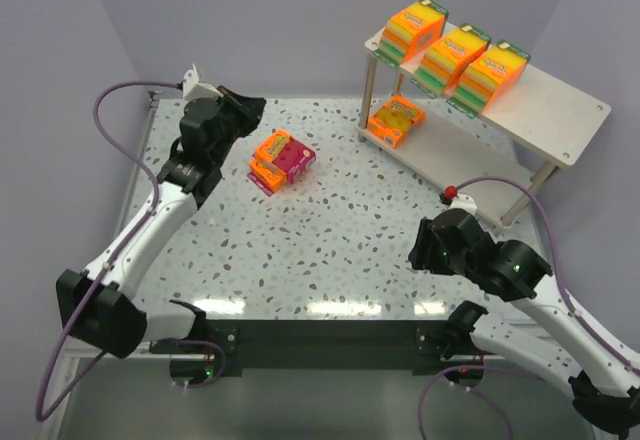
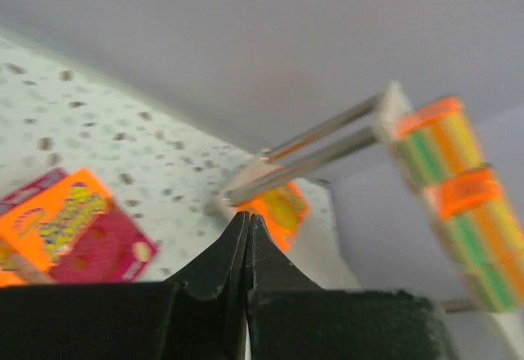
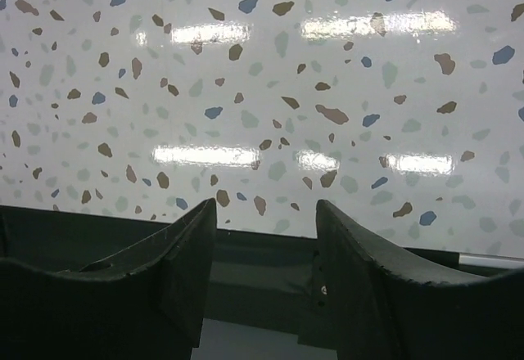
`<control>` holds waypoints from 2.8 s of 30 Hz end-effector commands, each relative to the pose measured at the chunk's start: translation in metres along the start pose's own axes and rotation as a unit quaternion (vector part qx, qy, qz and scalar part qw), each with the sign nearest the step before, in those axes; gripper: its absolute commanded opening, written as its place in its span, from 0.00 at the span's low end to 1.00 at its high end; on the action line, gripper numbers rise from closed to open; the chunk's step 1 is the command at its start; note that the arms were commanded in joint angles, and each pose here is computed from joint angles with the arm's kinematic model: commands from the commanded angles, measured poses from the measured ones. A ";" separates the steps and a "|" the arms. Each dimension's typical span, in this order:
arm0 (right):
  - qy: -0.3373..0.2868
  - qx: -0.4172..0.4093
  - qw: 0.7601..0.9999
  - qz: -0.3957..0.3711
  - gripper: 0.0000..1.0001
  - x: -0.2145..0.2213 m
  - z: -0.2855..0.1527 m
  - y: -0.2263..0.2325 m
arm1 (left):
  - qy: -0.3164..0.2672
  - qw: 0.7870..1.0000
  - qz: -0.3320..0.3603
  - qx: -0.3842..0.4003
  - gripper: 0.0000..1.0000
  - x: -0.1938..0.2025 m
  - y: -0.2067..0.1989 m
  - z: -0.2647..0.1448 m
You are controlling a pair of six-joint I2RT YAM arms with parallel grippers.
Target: Place and organize the cleaning sponges onto the shelf
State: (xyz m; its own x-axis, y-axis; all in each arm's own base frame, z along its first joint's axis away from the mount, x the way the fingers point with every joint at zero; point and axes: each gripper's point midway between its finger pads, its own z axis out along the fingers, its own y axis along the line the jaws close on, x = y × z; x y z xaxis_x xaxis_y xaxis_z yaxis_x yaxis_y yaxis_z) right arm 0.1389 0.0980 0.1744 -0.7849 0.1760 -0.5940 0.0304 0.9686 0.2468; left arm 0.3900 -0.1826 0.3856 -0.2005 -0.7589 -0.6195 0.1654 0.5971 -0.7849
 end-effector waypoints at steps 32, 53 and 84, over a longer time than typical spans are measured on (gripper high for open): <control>-0.001 -0.045 0.999 -0.015 0.50 -0.013 0.019 0.036 | 0.338 0.929 0.117 -0.096 0.00 0.140 0.256 0.078; 0.010 -0.057 0.998 -0.036 0.54 -0.004 0.026 0.037 | 0.244 0.953 0.037 -0.175 0.22 0.150 0.168 -0.042; -0.011 -0.035 0.999 -0.007 0.56 -0.013 0.009 0.024 | 0.280 0.948 0.000 -0.150 0.00 0.216 0.177 0.046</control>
State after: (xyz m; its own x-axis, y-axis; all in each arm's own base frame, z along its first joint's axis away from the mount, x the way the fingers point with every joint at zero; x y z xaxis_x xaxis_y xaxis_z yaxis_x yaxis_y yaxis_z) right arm 0.1516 0.1265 0.1638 -0.8028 0.1236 -0.5832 -0.0536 0.9593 0.2771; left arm 0.4248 -0.2453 0.0933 -0.7086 -0.5528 -0.4385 -0.1459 0.7228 -0.6755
